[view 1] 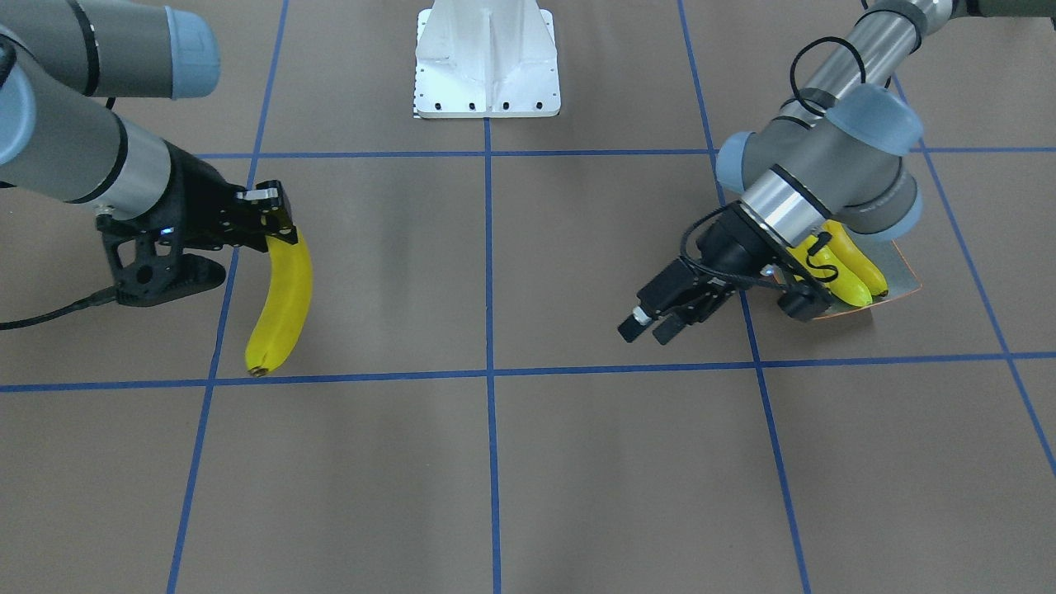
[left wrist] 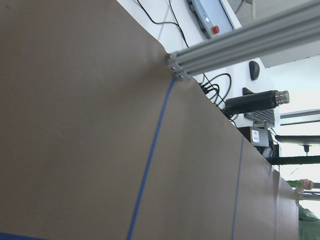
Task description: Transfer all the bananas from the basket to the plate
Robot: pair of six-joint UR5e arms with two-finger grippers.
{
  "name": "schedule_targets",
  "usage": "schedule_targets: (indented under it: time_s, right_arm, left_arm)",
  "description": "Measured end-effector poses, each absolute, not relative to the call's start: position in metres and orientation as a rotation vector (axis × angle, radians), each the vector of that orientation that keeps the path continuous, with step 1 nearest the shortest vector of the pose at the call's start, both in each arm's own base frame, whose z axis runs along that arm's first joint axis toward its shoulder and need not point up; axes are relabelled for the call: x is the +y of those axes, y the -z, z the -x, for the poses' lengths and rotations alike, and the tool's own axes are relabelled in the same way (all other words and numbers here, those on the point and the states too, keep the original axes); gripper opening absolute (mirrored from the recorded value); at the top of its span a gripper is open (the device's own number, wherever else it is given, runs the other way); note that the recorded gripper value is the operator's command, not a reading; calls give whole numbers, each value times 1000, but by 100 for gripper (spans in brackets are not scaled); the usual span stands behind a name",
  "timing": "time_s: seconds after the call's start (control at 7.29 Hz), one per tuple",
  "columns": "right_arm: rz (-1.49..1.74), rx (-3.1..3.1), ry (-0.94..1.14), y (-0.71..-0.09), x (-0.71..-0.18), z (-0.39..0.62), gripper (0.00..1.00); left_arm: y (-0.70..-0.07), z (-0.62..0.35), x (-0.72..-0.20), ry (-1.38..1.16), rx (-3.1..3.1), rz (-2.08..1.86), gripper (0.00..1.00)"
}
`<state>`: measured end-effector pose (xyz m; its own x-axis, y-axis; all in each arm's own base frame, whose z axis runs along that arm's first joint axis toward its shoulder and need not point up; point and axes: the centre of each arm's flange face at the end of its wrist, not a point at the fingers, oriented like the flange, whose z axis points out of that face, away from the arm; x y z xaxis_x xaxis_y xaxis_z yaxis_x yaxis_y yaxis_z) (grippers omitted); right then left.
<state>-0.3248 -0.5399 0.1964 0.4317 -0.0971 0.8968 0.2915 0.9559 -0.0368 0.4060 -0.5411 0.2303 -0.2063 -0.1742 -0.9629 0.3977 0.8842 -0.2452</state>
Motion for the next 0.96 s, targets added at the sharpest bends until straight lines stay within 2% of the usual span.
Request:
schedule_targets:
  time_s: [0.41,0.96]
  right_arm:
    - [220,-1146,272,-163,-512,370,0]
    - [241,-1172,295,-148,-488,405,0]
  left_arm:
    - [-201,-414,-520,497,1790,-163,100]
    - [-185,-456,-487,473,1830,-137,100]
